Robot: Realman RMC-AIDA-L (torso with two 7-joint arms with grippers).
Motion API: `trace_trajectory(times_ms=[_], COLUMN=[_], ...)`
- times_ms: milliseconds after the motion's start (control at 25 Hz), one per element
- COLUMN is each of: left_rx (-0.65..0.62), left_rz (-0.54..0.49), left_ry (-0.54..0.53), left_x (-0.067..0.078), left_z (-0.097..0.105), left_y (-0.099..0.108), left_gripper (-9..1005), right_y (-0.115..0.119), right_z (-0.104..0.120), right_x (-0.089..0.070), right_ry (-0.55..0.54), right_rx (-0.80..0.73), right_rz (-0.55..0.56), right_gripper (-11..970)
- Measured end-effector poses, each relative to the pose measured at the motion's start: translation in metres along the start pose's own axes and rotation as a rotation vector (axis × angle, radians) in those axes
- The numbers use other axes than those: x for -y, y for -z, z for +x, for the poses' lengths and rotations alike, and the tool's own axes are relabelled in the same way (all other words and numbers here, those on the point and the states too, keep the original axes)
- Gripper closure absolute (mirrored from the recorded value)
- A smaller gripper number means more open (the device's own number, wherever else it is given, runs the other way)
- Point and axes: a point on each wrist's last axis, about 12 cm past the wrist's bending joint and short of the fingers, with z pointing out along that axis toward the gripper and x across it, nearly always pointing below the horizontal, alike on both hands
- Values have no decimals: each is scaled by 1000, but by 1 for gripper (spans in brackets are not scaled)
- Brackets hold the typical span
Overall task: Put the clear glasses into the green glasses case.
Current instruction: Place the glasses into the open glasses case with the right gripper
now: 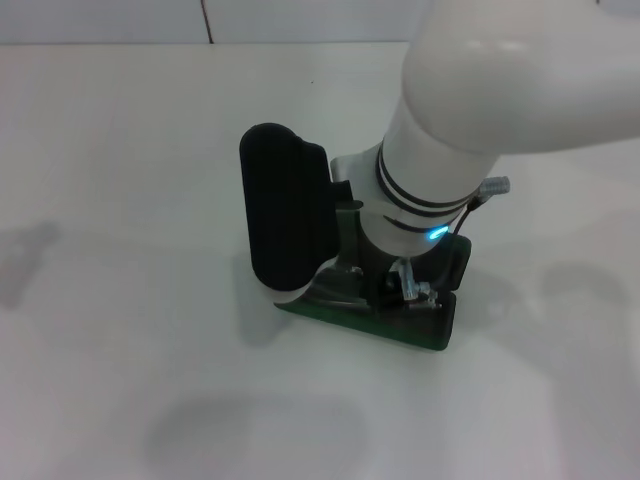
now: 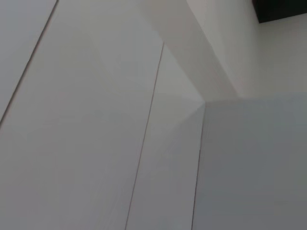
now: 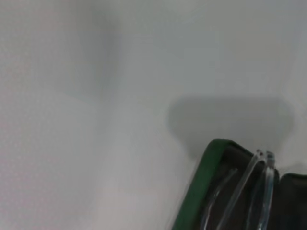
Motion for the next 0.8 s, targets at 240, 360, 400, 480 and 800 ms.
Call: trace_trajectory(times_ms=[240,360,400,480,800], left_rx=[17,17,17,17,16], left_rz=[19,14,13,11,7], left_ry=[-11,-12,-12,-13,-21], left_x=[3,4,4,4,5], left_z=[-4,-4,-4,-4,-4], left_y=[3,4,5,5,7], left_gripper=[925,925,925,925,924], right_y=[-1,0,0,1,1], right_z=[-2,-3,-3,-4,-6], right_x=[-3,-4,-4,-3,-4], right_ry=[14,19,20,24,39], right_rx=[-1,4,4,3,2], right_rz=[-4,-2,0,5,12], right_gripper=[830,828,828,827,823])
